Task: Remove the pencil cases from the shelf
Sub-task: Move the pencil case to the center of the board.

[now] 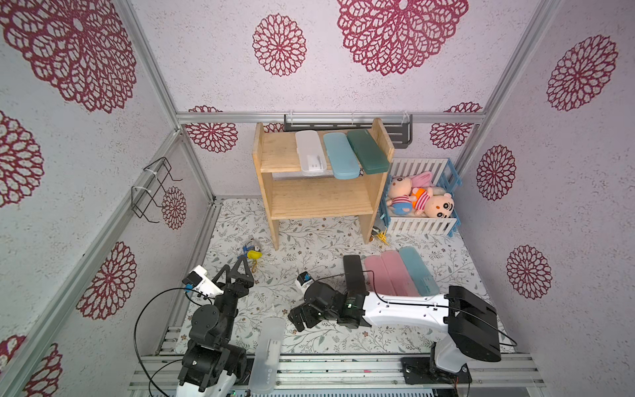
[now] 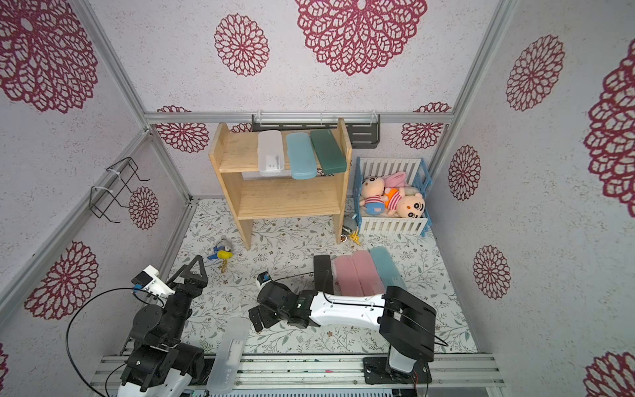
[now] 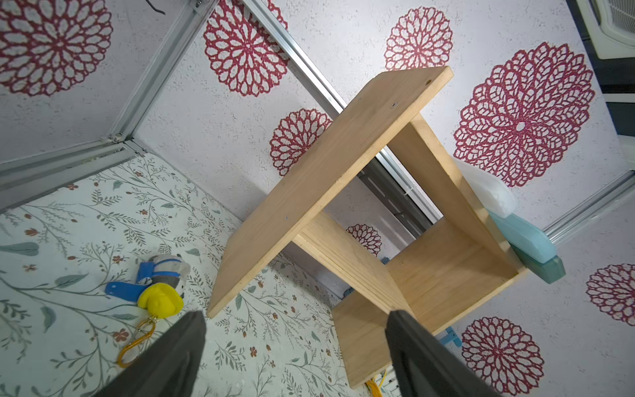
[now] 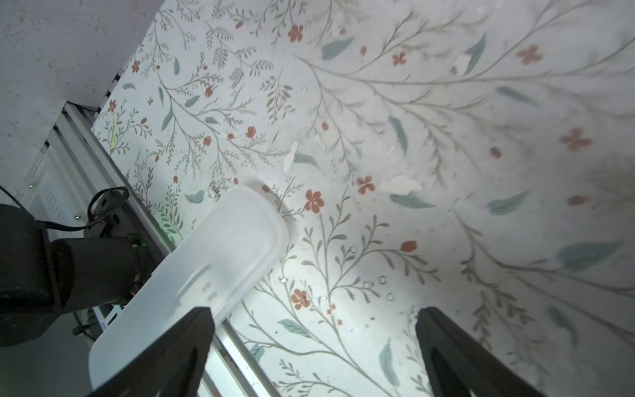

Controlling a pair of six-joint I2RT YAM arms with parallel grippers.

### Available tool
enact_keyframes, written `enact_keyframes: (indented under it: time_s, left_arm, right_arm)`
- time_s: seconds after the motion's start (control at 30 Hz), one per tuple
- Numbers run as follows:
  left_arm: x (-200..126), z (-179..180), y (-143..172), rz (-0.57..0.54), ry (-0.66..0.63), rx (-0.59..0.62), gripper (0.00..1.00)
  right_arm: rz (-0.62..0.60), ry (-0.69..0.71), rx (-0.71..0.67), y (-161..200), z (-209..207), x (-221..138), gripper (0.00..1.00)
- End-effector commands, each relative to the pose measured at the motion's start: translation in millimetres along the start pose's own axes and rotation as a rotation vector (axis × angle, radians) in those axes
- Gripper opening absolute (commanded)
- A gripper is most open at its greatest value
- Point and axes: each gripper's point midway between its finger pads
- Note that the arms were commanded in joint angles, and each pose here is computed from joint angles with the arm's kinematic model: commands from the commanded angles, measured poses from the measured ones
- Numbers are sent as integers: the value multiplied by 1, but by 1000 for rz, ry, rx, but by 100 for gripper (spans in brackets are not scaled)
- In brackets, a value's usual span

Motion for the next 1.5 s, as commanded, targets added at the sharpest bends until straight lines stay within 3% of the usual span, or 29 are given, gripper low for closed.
enact_keyframes:
  time_s: [0.0, 0.27, 0.53, 0.67, 1.27, 1.37, 1.47]
  left_arm:
    - [-2, 4, -5, 4, -45, 29, 88]
    - [-7, -2, -23, -20, -45, 56, 91]
    - [-13, 3, -24, -11, -71, 108, 96]
    - [-15, 7, -24, -17, -84, 132, 100]
    - [-25, 26, -16, -21, -145, 192, 97]
    - [-27, 27, -17, -23, -152, 195, 97]
    - [-28, 28, -17, -26, -156, 193, 97]
  right_arm:
    - [35, -49, 98, 5, 47, -2, 99]
    - [136, 61, 225, 22, 71, 39, 99]
    - [148, 255, 304, 34, 44, 63, 99]
    - [165, 261, 323, 38, 51, 74, 99]
    - [232, 325, 292, 53, 62, 108, 99]
    - [214, 343, 276, 48, 58, 107, 84]
    - [201, 323, 263, 41, 61, 106, 54]
Point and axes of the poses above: each gripper's point midway between its finger pads, its own x axis out along the fingers, its own z axis along the line the jaws close on, y = z × x, and after that the axes turned 13 degrees about x, right-handed
